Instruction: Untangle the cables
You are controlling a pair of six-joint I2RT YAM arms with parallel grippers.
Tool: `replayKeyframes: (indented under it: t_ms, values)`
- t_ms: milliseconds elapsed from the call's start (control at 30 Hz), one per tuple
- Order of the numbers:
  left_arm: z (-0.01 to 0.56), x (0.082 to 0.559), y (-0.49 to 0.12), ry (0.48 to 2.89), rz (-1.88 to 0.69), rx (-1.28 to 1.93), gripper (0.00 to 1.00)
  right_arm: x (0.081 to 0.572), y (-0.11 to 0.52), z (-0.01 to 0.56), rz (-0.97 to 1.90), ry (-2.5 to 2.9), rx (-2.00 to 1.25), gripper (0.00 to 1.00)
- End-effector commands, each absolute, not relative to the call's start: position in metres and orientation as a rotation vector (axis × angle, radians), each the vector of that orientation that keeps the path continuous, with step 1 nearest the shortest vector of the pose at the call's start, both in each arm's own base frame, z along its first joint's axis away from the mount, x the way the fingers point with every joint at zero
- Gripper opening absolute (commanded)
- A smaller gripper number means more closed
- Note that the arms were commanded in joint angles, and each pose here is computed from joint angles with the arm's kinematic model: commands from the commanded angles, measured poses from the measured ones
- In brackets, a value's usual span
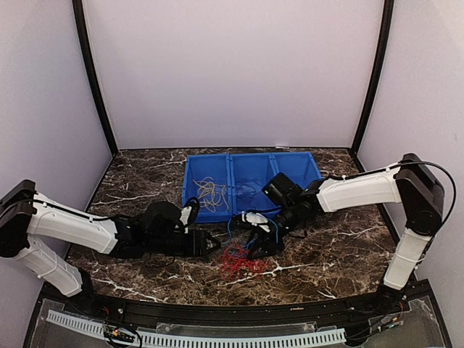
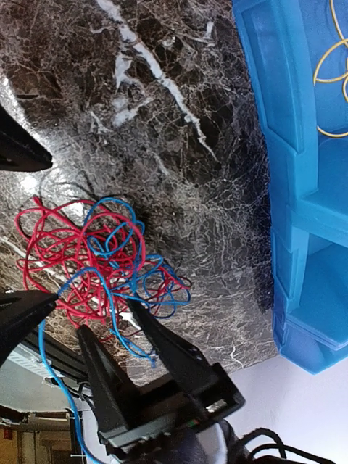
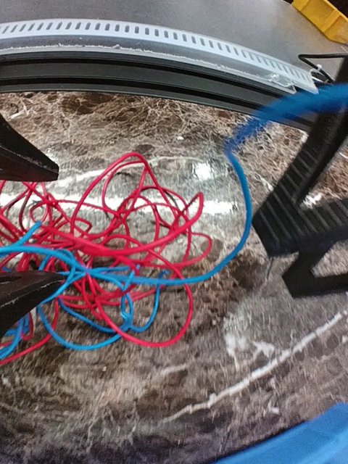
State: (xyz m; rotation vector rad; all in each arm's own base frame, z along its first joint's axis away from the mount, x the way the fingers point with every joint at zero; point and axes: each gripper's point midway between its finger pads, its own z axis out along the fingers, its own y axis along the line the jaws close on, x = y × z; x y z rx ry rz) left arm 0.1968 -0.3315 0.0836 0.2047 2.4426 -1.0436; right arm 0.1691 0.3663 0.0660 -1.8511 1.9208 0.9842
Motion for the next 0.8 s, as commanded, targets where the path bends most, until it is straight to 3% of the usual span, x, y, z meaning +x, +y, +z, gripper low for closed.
replayKeyframes:
  t_ms: [0, 300, 633, 767]
  values:
    - [0.081, 0.19, -0.337, 2.463, -1.08, 0.223, 0.58, 0.19, 0.36, 0.084, 0.969, 1.908, -1.766, 0.44]
    - [0.086, 0.2, -0.35, 2.411, -1.097, 0.237, 0.58, 0.191, 0.36, 0.077, 0.991, 1.93, -1.765, 0.45]
    - [0.133, 0.206, -0.361, 2.166, -1.16, 0.401, 0.56, 0.191, 0.361, 0.074, 1.015, 1.937, -1.767, 0.44]
    - [0.137, 0.214, -0.362, 2.13, -1.089, 0.445, 0.51, 0.191, 0.363, 0.073, 1.022, 1.94, -1.767, 0.43]
